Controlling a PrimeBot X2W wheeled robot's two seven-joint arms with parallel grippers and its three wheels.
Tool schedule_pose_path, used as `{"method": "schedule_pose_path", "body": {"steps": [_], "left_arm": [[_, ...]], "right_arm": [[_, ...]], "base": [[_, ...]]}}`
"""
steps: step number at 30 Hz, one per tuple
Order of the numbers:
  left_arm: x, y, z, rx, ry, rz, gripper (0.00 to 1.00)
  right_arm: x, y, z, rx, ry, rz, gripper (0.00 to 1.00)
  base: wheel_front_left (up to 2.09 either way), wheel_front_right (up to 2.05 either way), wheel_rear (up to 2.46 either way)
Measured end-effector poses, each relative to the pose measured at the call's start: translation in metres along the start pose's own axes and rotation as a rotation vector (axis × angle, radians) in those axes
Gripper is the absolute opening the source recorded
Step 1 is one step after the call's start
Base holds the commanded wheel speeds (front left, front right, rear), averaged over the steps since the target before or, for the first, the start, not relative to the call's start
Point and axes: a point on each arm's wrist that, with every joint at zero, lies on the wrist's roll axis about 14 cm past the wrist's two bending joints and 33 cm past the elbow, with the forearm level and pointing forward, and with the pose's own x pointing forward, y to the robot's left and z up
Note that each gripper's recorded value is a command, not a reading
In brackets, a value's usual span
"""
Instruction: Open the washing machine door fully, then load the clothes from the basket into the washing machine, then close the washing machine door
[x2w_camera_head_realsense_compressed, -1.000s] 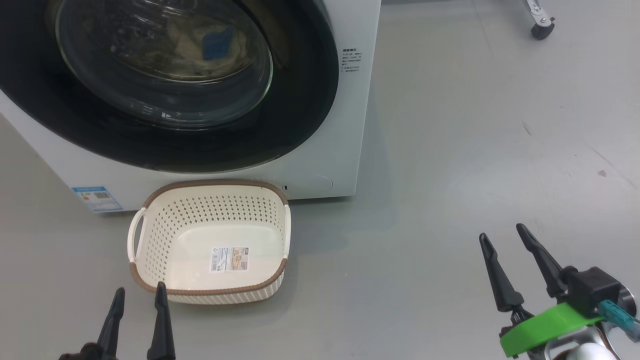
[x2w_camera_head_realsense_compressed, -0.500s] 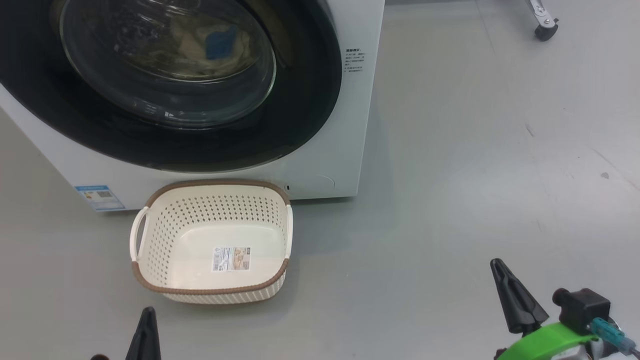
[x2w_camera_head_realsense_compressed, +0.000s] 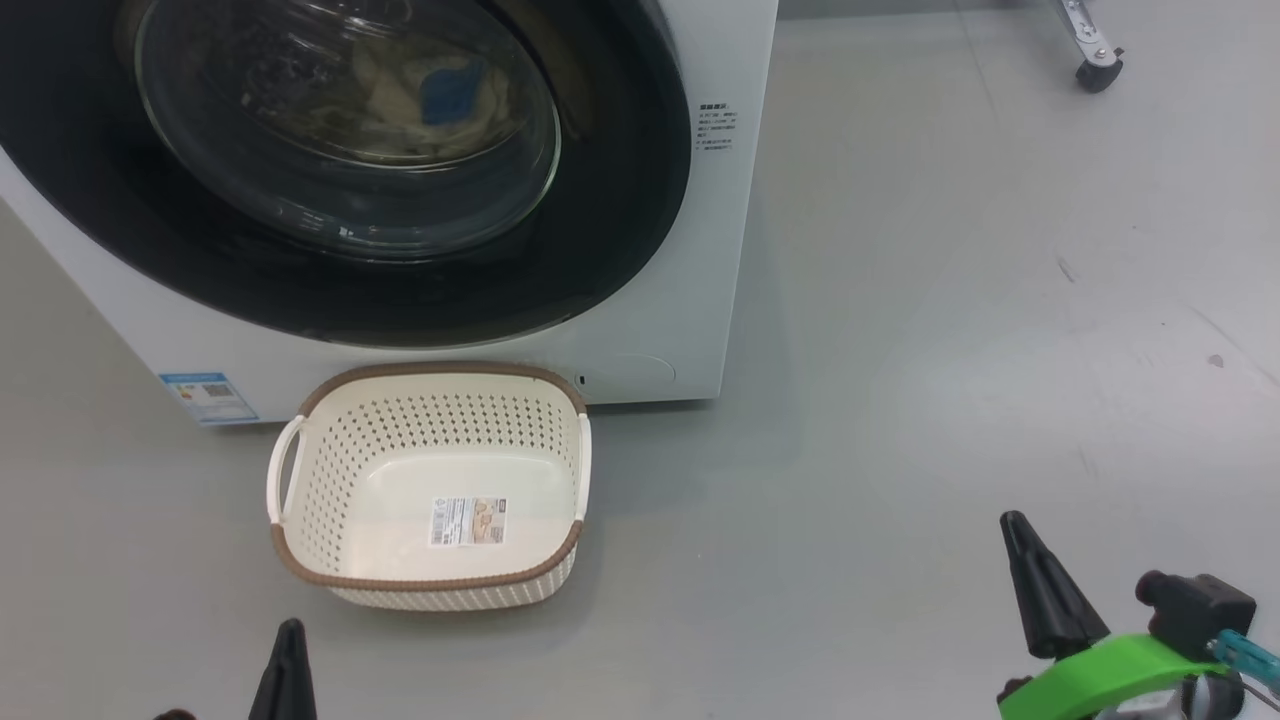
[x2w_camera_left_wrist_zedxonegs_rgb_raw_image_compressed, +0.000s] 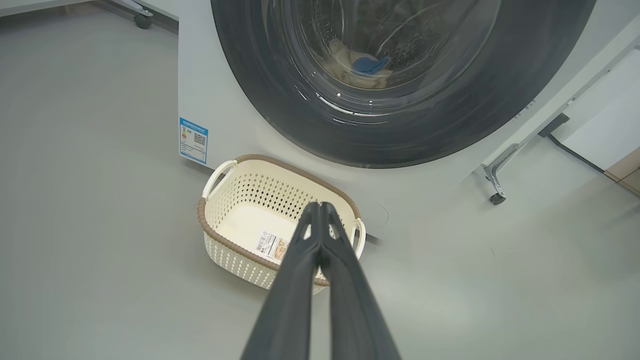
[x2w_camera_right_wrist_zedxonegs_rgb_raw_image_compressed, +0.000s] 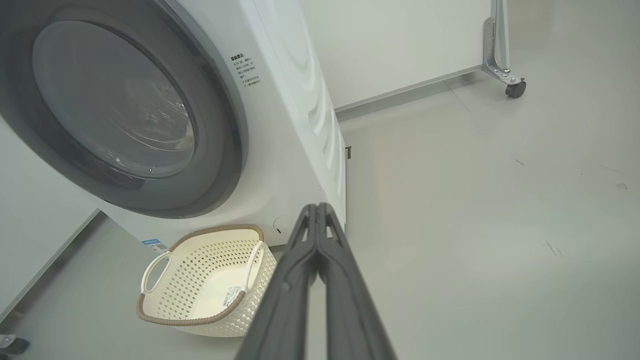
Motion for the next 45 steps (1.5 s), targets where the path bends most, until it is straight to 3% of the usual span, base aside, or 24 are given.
{"method": "schedule_pose_path", "body": {"steps": [45], "left_arm": [[0.01,0.01,0.019,-0.474,-0.035,0.055,0.0]], "right_arm": [[0.016,-0.004,0.014,0.525,-0.015,-0.036,0.0]], "base": [[0.0,0.0,0.0]]}}
